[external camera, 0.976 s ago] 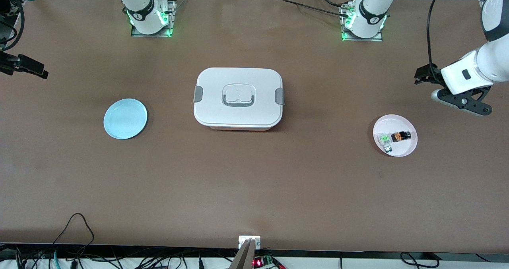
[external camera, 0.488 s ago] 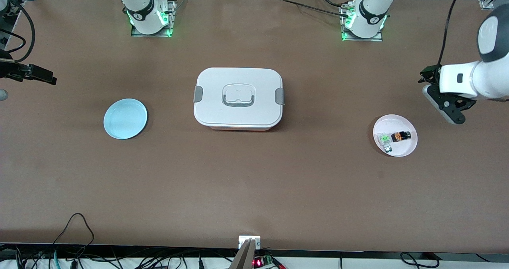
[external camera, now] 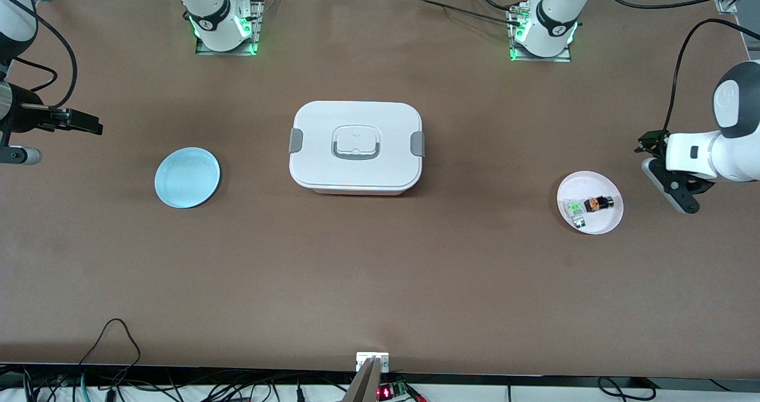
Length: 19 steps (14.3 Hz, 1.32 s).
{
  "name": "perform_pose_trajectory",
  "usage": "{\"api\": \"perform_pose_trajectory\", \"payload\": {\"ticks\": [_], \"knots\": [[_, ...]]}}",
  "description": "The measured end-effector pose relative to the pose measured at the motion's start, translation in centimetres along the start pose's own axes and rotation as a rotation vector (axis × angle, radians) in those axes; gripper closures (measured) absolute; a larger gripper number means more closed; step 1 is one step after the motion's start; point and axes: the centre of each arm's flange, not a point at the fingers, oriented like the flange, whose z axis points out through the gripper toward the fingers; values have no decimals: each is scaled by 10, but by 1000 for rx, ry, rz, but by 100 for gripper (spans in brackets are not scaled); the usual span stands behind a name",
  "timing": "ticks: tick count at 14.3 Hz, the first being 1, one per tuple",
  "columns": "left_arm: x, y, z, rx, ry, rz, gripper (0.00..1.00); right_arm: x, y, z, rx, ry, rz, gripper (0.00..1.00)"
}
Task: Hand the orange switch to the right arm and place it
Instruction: 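Move the left gripper over the pink plate toward the orange switch, then lower the left gripper and grasp the orange switch on the plate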
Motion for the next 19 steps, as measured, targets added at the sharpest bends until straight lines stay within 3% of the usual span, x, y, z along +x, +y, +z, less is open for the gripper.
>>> {"api": "perform_pose_trajectory", "payload": {"ticks": [3,10,16,19], "knots": [[10,3,8,23,23,-207,0,1,1,2,2,-4,3,0],[22,-21,101,52,107,-633,0,2,0,3,13,-5,1,0],[13,-26,176,120,298,-806,0,3,-3,5,52,-7,-1,0],[8,-32,207,118,333,-878,0,3,-6,5,76,-5,-33,0]]}}
